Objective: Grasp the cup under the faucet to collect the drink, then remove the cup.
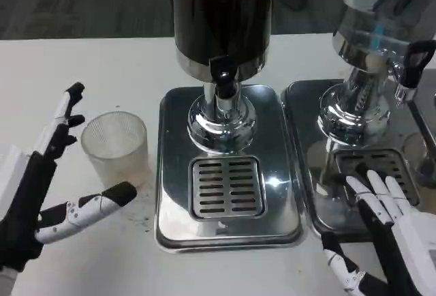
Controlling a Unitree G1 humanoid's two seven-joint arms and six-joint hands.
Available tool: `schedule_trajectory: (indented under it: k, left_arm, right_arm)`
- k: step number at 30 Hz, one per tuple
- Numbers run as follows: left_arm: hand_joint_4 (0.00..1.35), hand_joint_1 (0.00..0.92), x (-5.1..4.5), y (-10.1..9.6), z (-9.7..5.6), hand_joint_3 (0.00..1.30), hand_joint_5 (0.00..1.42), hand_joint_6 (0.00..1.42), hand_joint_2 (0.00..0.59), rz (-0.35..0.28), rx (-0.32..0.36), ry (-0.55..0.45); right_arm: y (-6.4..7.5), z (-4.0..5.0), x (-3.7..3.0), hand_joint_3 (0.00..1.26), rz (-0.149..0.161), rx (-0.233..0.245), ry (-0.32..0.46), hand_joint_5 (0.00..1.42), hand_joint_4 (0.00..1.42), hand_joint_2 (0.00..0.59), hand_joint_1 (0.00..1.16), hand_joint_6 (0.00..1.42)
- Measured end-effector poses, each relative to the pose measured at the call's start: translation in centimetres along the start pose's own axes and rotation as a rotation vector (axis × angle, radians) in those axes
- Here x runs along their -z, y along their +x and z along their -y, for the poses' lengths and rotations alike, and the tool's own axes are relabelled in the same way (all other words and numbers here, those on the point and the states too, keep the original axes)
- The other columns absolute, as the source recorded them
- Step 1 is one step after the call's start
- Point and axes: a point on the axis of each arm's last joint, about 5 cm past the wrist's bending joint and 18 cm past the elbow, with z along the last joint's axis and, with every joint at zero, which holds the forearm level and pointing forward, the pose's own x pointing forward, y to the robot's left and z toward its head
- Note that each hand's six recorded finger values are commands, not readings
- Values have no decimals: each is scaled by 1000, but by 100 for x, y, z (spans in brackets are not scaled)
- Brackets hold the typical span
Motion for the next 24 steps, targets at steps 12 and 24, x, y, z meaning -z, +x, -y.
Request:
schedule_trajectory:
  k: [12, 24]
  left_arm:
    - [90, 139, 126, 321, 2, 66, 215, 334, 0, -43, 39, -32]
    - [42, 139, 224, 442, -24, 7, 187, 296, 0, -67, 24, -107]
  right_arm:
    - [-5, -22, -28, 165, 4, -8, 14, 67, 88, 433, 401, 208]
    - [-14, -32, -37, 193, -1, -11, 22, 86, 108, 432, 395, 224]
